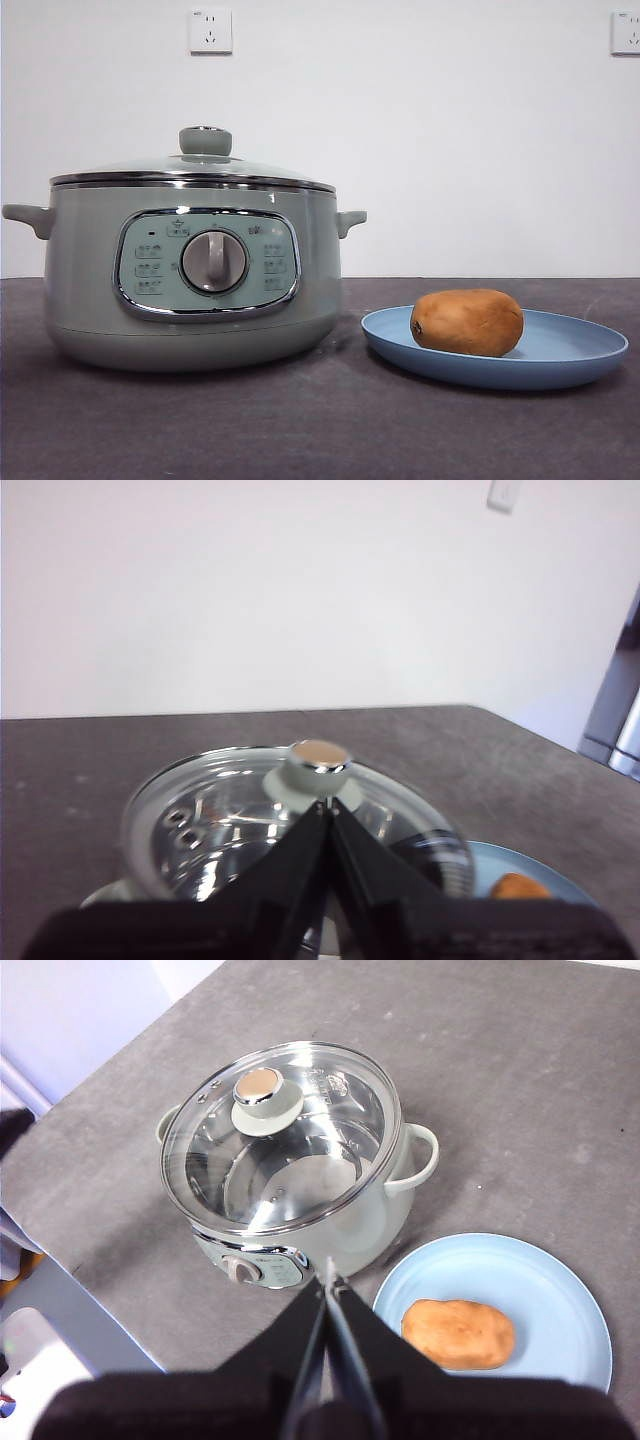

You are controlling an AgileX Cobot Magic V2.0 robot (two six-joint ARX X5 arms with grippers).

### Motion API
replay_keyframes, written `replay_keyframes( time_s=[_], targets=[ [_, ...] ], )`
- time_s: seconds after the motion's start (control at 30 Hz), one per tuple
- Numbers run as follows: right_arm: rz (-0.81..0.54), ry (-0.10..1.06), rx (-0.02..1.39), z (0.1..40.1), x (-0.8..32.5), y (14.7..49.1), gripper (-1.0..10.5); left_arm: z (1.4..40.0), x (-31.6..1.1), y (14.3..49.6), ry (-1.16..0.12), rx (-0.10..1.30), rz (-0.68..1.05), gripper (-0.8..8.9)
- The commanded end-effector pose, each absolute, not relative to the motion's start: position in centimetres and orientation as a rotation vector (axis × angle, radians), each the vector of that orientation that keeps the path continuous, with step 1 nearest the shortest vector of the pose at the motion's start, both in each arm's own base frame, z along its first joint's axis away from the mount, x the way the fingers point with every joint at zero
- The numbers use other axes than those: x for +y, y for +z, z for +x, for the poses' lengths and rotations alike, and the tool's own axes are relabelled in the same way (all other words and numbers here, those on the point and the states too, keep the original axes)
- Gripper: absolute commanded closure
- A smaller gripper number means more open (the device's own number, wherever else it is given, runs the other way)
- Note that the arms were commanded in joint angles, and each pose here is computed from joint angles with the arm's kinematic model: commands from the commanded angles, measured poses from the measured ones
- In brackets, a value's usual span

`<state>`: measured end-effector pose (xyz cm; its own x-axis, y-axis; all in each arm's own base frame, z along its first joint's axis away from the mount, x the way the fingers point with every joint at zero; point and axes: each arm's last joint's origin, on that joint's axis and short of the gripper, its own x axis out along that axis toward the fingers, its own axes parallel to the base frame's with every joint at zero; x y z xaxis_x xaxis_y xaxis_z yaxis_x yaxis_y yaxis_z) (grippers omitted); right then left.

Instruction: Take the potato out from the steamer,put the potato on the plate,close the lid

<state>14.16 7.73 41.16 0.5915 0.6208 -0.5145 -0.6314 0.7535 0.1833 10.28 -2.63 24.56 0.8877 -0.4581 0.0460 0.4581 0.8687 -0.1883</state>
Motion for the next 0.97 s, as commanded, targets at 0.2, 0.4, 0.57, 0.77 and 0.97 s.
replay_keyframes(
  time_s=[0.2,0.4,0.57,0.77,0.97],
  targets=[
    [-0.02,0.728,0.586,14.1,7.7,41.2,9.5,10.0,-1.7,18.7,-0.343,-0.033,-0.285,8.17],
    [-0.02,0.728,0.586,14.1,7.7,41.2,9.5,9.8,-1.3,17.0,-0.263,0.032,-0.292,8.17],
    [-0.02,0.728,0.586,14.1,7.7,41.2,9.5,9.6,-1.0,16.0,-0.2,0.116,-0.298,8.17],
    [-0.021,0.728,0.586,14.1,7.7,41.2,9.5,9.5,-0.8,15.2,-0.139,0.193,-0.298,8.17],
    [-0.02,0.728,0.586,14.1,7.7,41.2,9.5,9.4,-0.8,14.9,-0.131,0.224,-0.295,8.17]
  ],
)
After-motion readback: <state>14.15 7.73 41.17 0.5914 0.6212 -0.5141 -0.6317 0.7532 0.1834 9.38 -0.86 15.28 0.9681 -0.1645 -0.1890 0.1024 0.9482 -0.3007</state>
